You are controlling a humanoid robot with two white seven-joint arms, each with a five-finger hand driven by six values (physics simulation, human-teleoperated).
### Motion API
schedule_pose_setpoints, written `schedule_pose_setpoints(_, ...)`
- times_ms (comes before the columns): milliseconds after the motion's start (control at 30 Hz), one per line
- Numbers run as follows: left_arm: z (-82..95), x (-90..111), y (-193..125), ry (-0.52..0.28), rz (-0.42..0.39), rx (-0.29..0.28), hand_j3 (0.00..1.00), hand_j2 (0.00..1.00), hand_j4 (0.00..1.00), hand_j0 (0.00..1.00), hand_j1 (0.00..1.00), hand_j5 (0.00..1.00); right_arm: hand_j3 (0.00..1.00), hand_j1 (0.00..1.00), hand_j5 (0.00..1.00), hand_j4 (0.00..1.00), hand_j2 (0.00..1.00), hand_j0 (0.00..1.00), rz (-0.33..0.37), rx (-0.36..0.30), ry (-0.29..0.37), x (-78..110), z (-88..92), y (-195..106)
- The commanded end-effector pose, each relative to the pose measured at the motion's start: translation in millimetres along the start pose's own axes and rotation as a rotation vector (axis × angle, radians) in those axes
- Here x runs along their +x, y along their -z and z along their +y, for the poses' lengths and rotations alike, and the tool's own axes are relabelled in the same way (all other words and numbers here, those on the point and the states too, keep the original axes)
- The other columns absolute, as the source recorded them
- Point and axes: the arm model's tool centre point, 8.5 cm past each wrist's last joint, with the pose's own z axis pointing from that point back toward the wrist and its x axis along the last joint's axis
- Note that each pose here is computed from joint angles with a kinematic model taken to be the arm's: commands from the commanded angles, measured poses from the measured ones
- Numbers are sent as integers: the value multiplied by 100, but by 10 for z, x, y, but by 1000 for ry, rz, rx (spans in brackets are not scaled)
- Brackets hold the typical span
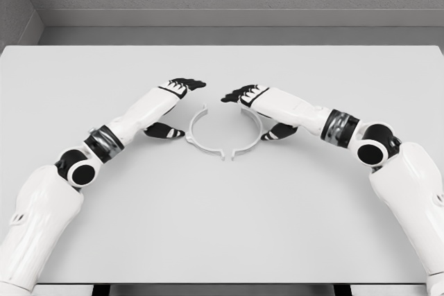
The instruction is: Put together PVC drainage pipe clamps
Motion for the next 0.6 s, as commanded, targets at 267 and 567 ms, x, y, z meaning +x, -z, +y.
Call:
schedule_pose_setpoints(267, 178, -86, -30, 11, 15, 30, 100, 100, 100, 100, 100, 100, 100, 100, 100, 100, 100, 100, 27, 4, -1, -93, -20, -109)
schedule_pose_setpoints(567, 167, -78, -24, 11, 13, 28, 100, 100, 100, 100, 100, 100, 100, 100, 100, 100, 100, 100, 63, 20, 19, -218, 37, -166)
